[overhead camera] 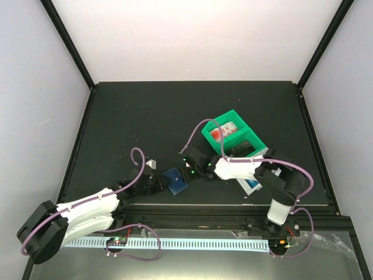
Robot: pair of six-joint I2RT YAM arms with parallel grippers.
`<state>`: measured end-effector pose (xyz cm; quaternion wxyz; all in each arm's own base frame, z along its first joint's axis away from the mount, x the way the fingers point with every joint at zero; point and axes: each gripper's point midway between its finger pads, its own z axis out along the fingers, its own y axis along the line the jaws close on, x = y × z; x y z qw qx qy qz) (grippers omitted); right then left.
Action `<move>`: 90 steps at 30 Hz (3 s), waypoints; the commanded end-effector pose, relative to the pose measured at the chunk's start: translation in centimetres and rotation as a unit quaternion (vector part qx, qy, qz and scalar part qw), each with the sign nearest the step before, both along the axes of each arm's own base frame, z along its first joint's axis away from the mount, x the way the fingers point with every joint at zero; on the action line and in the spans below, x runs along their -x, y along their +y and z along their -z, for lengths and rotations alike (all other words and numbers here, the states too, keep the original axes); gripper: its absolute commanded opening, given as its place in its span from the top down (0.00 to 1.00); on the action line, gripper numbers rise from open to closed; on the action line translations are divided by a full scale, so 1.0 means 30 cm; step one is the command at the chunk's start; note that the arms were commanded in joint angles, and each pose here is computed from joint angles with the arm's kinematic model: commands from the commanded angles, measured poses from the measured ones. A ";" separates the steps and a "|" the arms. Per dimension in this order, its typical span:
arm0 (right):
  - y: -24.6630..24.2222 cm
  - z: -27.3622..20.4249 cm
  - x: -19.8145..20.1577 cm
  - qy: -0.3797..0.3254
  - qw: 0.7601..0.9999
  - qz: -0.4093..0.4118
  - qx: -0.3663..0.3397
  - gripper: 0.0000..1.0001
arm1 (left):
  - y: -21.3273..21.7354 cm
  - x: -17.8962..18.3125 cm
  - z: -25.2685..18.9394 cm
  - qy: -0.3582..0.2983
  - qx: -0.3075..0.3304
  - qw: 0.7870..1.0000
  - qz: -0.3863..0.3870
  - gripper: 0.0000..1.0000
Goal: Put the credit cards into the card holder
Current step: Open the card holder at the center of the board.
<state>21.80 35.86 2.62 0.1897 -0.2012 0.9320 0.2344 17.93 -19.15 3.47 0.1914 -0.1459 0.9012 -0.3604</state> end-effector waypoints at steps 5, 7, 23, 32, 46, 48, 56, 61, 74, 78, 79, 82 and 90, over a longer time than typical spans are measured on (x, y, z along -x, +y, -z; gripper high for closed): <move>-0.068 -0.195 -0.032 -0.031 0.999 0.035 0.027 0.99 | -0.028 -0.040 -0.093 -0.031 -0.003 0.999 0.014 0.40; -0.073 -0.218 -0.024 -0.023 0.999 0.037 0.027 0.99 | -0.041 -0.047 -0.128 -0.045 0.012 0.999 0.019 0.33; -0.026 -0.304 0.004 -0.014 1.000 0.009 -0.020 0.99 | -0.047 -0.065 -0.176 -0.077 0.044 0.996 0.013 0.19; -0.019 -0.314 0.014 -0.014 1.000 -0.001 -0.028 0.99 | -0.021 -0.066 -0.114 -0.047 0.003 0.999 0.004 0.21; -0.023 -0.293 0.022 -0.009 1.000 -0.008 -0.023 0.99 | -0.038 -0.066 -0.056 -0.004 -0.029 0.999 0.023 0.14; -0.021 -0.290 0.023 -0.008 1.000 -0.008 -0.023 0.99 | -0.046 -0.067 -0.065 -0.009 -0.022 0.999 0.027 0.10; -0.022 -0.278 0.021 -0.007 1.000 -0.005 -0.019 0.99 | -0.044 -0.078 -0.083 -0.024 -0.007 1.000 0.017 0.02; -0.025 -0.269 0.018 -0.007 1.000 -0.002 -0.015 0.99 | -0.017 -0.066 -0.032 0.010 -0.044 0.999 0.010 0.10; -0.184 -0.226 -0.083 -0.063 0.988 0.103 0.100 0.79 | 0.031 -0.062 -0.006 0.012 -0.095 0.995 0.010 0.43; -0.179 -0.344 -0.103 -0.092 0.987 0.111 0.072 0.56 | 0.020 -0.070 -0.032 -0.014 -0.103 0.994 0.036 0.55; -0.167 -0.378 -0.104 -0.099 0.988 0.106 0.056 0.54 | 0.017 -0.074 -0.039 -0.019 -0.105 0.993 0.040 0.57; -0.122 -0.445 -0.088 -0.104 0.992 0.072 0.019 0.52 | 0.007 -0.083 -0.060 -0.030 -0.103 0.993 0.048 0.61; 0.035 -0.396 0.039 -0.068 0.996 -0.048 -0.018 0.69 | -0.038 -0.086 -0.095 -0.058 -0.080 0.992 0.083 0.65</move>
